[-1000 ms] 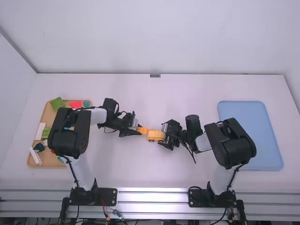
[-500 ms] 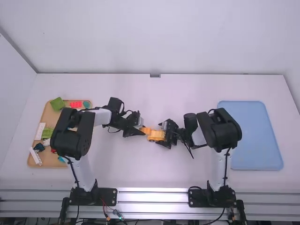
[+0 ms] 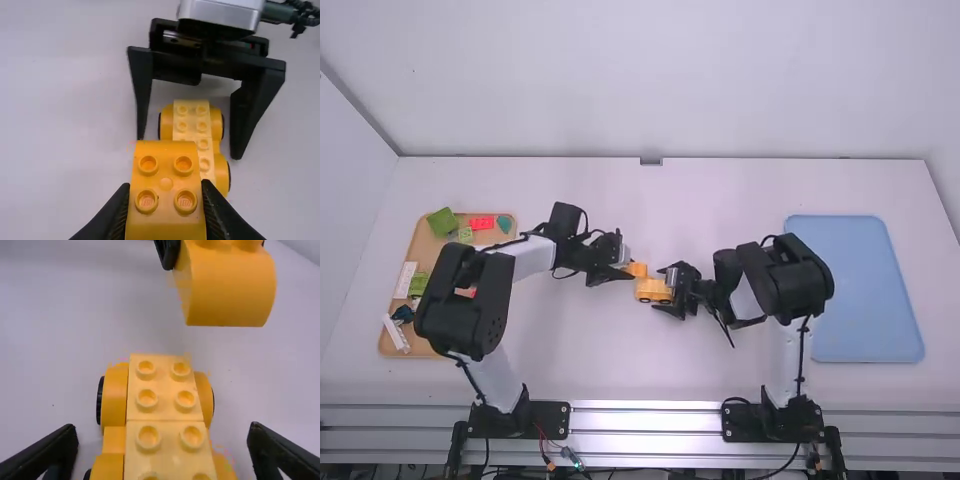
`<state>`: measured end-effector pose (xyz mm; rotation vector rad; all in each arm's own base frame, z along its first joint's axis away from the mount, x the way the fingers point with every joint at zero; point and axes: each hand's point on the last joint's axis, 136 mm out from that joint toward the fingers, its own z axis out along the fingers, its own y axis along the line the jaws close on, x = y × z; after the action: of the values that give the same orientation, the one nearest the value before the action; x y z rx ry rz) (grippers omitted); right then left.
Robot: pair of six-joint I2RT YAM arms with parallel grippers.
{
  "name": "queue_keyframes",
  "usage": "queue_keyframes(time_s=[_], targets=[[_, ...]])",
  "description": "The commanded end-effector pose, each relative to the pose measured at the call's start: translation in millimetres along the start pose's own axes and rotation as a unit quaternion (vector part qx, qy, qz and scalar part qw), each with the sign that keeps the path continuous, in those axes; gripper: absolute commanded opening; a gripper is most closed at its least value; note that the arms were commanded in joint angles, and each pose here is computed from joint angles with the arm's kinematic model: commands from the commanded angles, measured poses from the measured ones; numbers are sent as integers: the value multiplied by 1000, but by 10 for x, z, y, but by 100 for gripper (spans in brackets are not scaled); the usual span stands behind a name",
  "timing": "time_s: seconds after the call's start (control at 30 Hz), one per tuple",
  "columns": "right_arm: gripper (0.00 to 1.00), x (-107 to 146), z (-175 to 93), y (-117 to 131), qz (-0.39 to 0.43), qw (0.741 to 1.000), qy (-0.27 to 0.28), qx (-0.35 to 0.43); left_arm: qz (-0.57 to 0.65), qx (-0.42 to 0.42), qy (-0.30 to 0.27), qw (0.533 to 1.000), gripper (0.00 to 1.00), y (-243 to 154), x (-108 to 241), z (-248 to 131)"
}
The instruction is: Assemble lego blocks to make yellow taxi
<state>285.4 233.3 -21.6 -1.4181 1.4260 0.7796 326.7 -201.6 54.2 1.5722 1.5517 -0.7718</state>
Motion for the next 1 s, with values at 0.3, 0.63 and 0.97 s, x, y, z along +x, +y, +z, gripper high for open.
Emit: queue_keyframes(time_s=[0.3, 0.63, 0.97], targets=[[70, 58, 10, 74, 23, 1000, 5, -8, -72, -16, -58, 996, 2, -144, -47, 67], [51, 76, 3, 70, 28, 1000, 8, -9, -43, 9, -86, 995, 2, -225, -135, 99], [40, 160, 98, 24, 71, 996, 32, -35, -40, 25, -92, 995, 2, -243, -89, 173]])
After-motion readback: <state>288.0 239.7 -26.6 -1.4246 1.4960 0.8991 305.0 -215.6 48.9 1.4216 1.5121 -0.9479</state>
